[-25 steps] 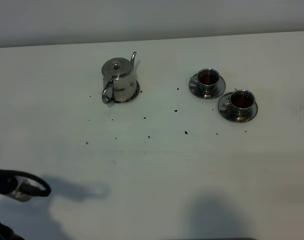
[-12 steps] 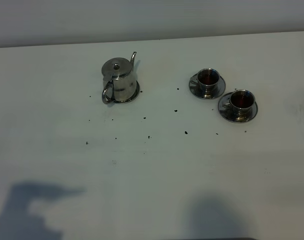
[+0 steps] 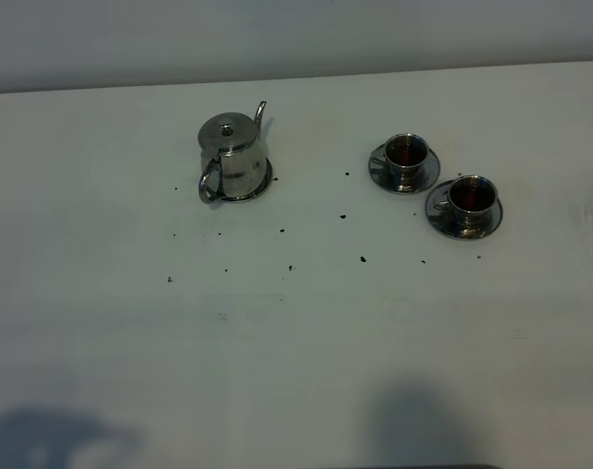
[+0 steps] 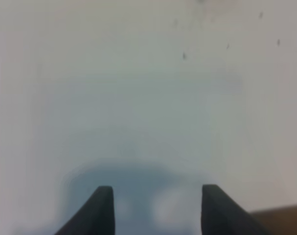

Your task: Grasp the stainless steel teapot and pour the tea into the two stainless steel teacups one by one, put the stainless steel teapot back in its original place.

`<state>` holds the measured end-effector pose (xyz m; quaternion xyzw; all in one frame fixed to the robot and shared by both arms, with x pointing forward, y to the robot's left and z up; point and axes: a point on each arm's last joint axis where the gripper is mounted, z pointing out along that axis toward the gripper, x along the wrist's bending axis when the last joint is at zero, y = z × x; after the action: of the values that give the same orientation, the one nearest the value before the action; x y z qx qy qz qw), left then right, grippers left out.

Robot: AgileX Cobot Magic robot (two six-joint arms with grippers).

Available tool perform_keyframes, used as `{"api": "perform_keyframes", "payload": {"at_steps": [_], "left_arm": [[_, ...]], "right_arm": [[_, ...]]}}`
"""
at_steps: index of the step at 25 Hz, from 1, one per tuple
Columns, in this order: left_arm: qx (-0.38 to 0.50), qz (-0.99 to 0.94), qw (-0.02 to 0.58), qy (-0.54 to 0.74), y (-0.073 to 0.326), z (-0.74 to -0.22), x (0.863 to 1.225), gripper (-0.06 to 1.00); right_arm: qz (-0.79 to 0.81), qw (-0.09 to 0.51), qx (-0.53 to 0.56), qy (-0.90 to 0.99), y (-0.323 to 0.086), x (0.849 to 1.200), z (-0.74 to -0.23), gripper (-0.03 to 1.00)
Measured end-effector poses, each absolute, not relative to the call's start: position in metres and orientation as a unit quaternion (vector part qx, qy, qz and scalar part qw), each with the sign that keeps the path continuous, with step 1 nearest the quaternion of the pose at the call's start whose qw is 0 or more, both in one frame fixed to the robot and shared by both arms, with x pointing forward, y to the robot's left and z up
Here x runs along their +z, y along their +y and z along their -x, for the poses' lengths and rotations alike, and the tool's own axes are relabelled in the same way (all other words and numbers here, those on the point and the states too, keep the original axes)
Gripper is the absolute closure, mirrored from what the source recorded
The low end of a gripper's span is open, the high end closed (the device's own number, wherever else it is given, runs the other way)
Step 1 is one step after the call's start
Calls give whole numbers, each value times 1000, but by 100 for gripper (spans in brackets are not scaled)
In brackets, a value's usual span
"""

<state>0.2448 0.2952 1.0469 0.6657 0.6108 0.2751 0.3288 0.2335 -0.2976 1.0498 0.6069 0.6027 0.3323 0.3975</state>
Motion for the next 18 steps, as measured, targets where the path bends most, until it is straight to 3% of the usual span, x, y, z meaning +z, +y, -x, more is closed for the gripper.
{"api": "perform_keyframes", "payload": {"at_steps": [5,18], "left_arm": [[309,-649,363,593,296,-229,1046,50],[310,-649,363,592,296,-228,1045,50]], "right_arm": [[-607,397,332,603,-298,1050,-233,52],[-607,397,332,603,-298,1050,-233,52]]}}
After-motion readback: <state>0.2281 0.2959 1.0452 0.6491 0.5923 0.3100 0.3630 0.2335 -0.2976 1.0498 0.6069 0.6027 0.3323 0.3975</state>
